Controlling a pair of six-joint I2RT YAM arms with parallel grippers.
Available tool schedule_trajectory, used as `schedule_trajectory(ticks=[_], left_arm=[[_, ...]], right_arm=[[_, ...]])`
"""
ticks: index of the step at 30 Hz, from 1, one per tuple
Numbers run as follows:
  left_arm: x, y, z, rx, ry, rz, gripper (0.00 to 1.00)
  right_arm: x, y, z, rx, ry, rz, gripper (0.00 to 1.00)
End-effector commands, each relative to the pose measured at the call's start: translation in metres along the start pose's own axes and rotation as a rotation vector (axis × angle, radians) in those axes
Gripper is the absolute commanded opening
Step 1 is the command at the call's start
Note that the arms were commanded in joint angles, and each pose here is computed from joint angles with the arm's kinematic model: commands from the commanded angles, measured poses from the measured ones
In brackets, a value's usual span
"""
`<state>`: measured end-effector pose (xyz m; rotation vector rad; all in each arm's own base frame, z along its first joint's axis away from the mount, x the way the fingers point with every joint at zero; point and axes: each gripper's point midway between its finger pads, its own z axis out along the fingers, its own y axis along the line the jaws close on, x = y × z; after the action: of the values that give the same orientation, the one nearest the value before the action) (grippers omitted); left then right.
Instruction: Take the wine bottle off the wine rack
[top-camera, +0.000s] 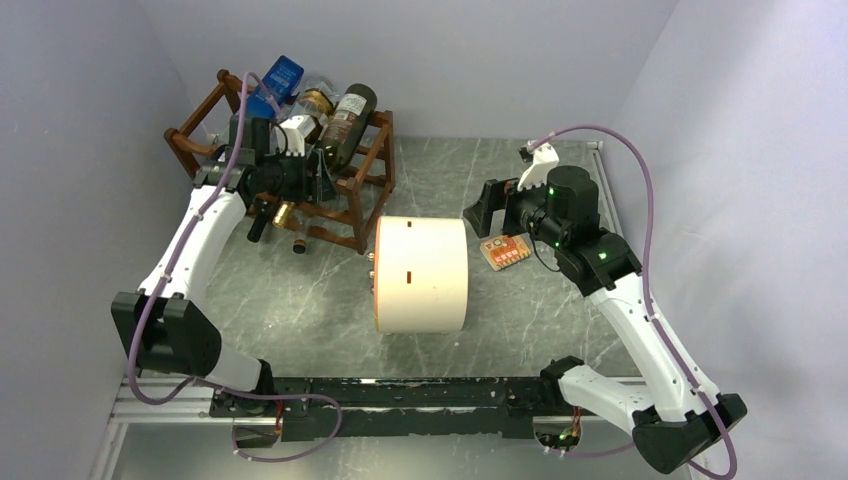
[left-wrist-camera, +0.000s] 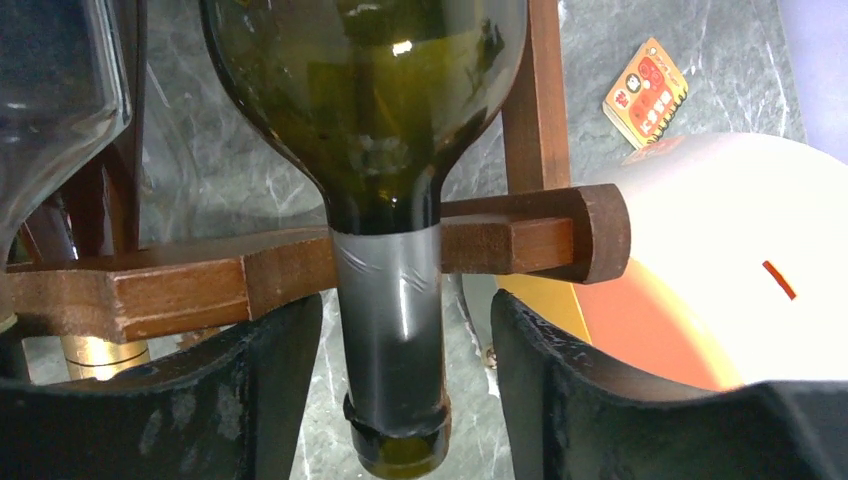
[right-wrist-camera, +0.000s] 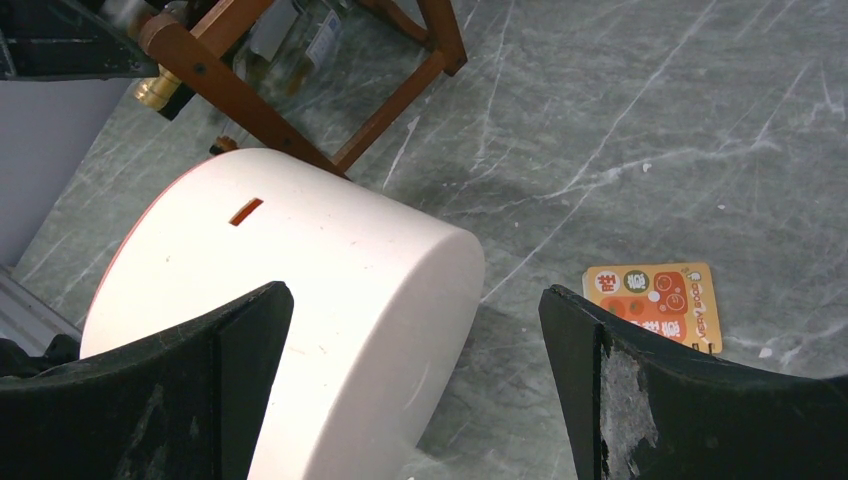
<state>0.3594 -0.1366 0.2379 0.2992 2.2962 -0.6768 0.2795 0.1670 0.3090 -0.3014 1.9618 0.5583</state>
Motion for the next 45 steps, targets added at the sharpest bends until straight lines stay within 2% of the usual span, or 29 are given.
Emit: schedule_trajectory(ticks=[1,6,8,12,15,19,30,37,40,45], left_arm=[[-0.015,-0.009,0.002,0.048,-0.035,0.033,0.63],[-0.019,-0.01,-0.002,0.046,-0.068,0.045,0.49],[-0.021,-0.012,-0.005,0.057,-0.082,0.043,0.4],[-0.023,-0.021,-0.012,0.111,-0.098,0.035,0.28],[-0.026,-0.026,-0.02,0.167,-0.132,0.014,0.23],[-0.03,-0.032,-0.032,0.241,-0.18,-0.025,0.09],[-0.039,-0.065,-0.057,0.421,-0.246,-0.047,0.07],[-0.045,-0.084,-0.069,0.542,-0.274,-0.114,0.07],[-0.05,-0.086,-0.073,0.538,-0.29,-0.132,0.07],[-0.054,-0.079,-0.07,0.49,-0.285,-0.252,0.07]], right_arm=[[-0.01,0.001,-0.008,-0.005,-0.038,-0.006,1.0],[-0.011,0.001,-0.01,-0.008,-0.052,-0.008,1.0],[-0.011,-0.001,-0.009,0.002,-0.051,-0.006,1.0],[-0.021,0.003,-0.012,-0.005,-0.083,-0.003,1.0],[-0.027,0.005,-0.014,-0.017,-0.105,-0.005,1.0],[-0.026,0.007,-0.012,-0.025,-0.096,0.002,1.0],[-0.024,0.01,-0.008,-0.044,-0.086,0.025,1.0],[-0.025,0.012,-0.007,-0.052,-0.084,0.031,1.0],[-0.024,0.01,-0.006,-0.042,-0.079,0.03,1.0],[-0.019,0.015,0.006,-0.075,-0.033,0.029,1.0]])
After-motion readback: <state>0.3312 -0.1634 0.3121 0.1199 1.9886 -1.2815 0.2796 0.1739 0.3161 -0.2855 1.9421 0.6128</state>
